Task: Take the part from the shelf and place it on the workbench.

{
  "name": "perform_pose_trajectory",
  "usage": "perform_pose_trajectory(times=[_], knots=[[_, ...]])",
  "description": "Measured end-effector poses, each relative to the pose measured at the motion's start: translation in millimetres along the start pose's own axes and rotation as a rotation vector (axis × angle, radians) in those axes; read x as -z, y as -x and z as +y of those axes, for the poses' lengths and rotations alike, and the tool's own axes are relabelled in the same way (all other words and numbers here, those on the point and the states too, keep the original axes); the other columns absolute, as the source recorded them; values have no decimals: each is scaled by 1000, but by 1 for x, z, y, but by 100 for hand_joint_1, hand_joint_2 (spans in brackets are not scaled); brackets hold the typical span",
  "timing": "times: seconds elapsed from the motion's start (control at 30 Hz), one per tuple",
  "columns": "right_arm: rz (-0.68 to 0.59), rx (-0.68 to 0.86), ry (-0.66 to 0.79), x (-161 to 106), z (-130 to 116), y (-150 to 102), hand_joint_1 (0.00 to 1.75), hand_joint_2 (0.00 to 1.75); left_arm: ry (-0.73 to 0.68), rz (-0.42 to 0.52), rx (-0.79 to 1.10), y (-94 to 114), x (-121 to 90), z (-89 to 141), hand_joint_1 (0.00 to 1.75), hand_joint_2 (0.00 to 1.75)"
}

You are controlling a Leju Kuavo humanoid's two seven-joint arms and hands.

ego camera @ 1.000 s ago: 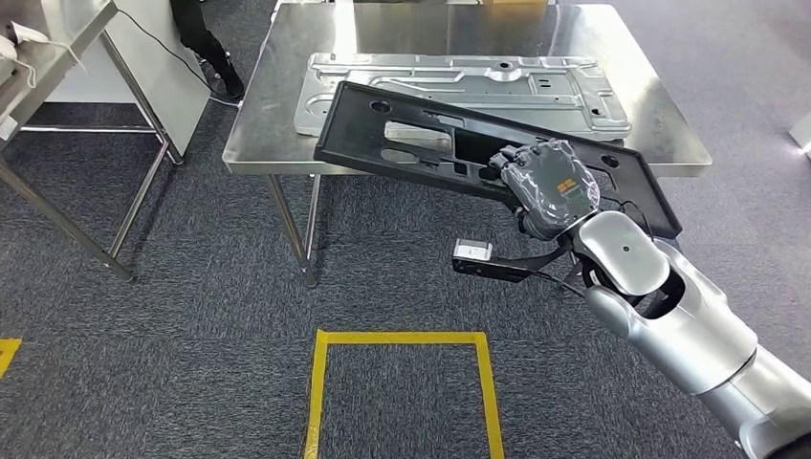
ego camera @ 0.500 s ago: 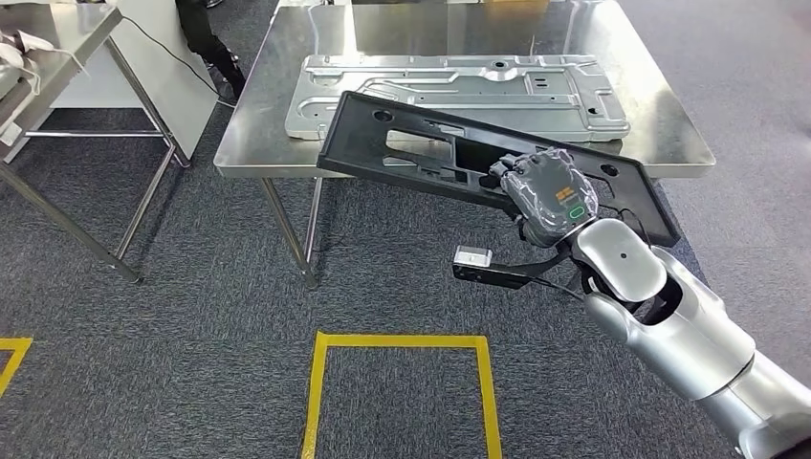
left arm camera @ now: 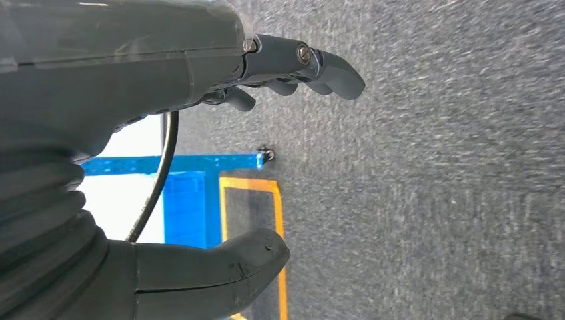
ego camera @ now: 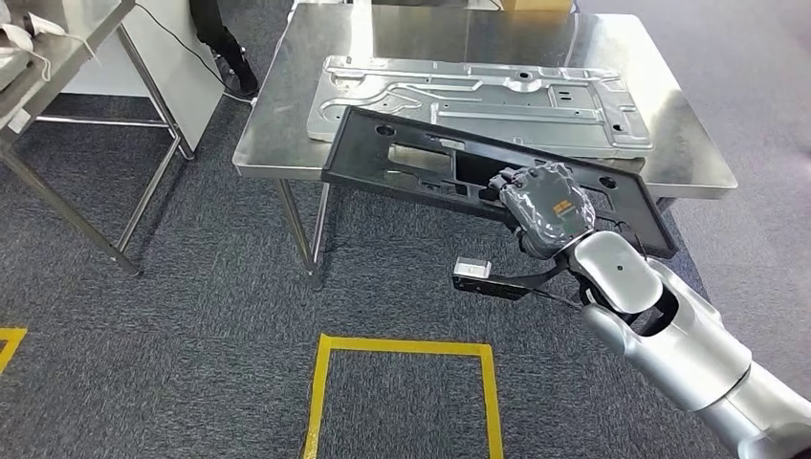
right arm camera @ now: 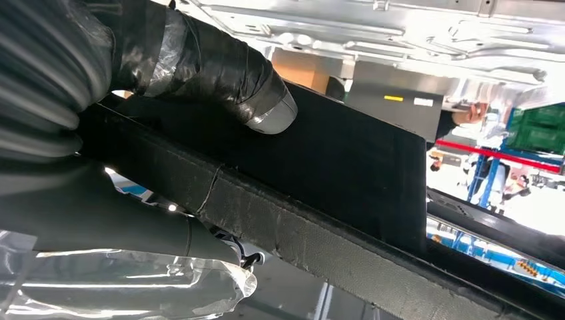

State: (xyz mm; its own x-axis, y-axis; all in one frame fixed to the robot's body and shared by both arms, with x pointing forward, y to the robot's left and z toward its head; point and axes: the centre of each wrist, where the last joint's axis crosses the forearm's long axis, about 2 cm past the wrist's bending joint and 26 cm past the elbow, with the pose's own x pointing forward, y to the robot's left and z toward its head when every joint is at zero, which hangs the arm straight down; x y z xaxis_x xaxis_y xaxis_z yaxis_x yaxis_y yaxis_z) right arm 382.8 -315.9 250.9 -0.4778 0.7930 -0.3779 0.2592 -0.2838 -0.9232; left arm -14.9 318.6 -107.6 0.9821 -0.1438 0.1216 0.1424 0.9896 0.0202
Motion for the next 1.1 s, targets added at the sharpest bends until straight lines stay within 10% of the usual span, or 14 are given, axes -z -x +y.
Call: perform_pose_trajectory(times=[1.1], knots=[[-4,-6,-15,-8,7,4,175,175,-9,-4,3,0,-2,-3,0,175]])
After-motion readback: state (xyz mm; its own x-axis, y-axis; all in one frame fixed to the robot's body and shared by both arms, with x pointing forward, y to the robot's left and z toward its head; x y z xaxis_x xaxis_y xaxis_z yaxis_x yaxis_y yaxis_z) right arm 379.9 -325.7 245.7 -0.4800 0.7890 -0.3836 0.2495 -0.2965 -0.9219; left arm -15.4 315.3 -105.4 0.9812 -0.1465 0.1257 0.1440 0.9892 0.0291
